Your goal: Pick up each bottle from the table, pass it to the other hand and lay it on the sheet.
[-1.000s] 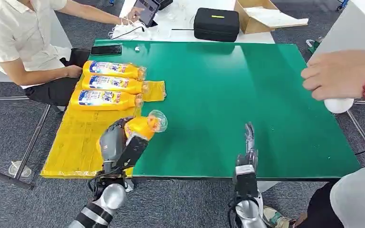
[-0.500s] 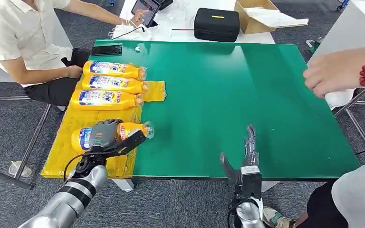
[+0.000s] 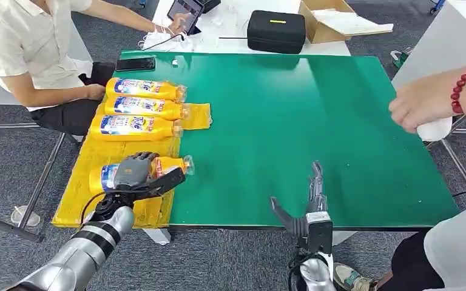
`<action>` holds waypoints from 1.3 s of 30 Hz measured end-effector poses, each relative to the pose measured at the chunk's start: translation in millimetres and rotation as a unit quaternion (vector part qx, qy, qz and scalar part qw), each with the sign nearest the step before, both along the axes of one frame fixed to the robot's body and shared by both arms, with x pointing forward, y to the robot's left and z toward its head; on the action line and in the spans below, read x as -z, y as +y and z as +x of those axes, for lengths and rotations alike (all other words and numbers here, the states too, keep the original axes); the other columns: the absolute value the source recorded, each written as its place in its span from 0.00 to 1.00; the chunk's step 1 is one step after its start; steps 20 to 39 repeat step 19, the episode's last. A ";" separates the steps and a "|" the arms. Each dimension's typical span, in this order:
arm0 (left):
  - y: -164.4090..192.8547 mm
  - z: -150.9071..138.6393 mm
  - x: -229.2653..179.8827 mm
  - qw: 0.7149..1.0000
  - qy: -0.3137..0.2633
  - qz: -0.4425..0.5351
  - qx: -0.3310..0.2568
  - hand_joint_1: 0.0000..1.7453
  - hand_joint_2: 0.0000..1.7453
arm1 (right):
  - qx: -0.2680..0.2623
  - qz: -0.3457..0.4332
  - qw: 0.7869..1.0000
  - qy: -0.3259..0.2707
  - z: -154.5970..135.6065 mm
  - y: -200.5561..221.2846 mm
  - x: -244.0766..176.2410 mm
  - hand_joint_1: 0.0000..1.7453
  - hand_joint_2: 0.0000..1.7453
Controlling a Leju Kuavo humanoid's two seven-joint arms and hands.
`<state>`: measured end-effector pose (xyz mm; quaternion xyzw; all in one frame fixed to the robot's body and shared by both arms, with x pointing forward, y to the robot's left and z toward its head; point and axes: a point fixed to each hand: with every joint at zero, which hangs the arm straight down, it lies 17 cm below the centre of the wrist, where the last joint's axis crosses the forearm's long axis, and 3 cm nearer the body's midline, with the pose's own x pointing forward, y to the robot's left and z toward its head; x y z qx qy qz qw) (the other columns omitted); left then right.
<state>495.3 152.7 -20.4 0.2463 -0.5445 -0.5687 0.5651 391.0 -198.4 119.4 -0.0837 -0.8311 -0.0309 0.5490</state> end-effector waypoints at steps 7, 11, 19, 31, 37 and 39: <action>1.2 -3.6 8.3 1.000 0.023 0.004 0.003 0.08 1.00 | 0.001 0.002 1.000 0.003 -0.1 -0.7 2.4 0.00 1.00; 0.4 -2.8 10.2 0.999 0.044 0.007 0.015 0.03 1.00 | -0.001 0.007 1.000 0.008 -0.1 -1.3 5.5 0.00 1.00; 0.9 -3.4 12.1 0.997 0.065 0.003 0.028 0.03 1.00 | 0.005 0.008 1.000 0.010 0.4 -5.9 7.2 0.00 1.00; 0.9 -3.4 12.1 0.997 0.065 0.003 0.028 0.03 1.00 | 0.005 0.008 1.000 0.010 0.4 -5.9 7.2 0.00 1.00; 0.9 -3.4 12.1 0.997 0.065 0.003 0.028 0.03 1.00 | 0.005 0.008 1.000 0.010 0.4 -5.9 7.2 0.00 1.00; 0.9 -3.4 12.1 0.997 0.065 0.003 0.028 0.03 1.00 | 0.005 0.008 1.000 0.010 0.4 -5.9 7.2 0.00 1.00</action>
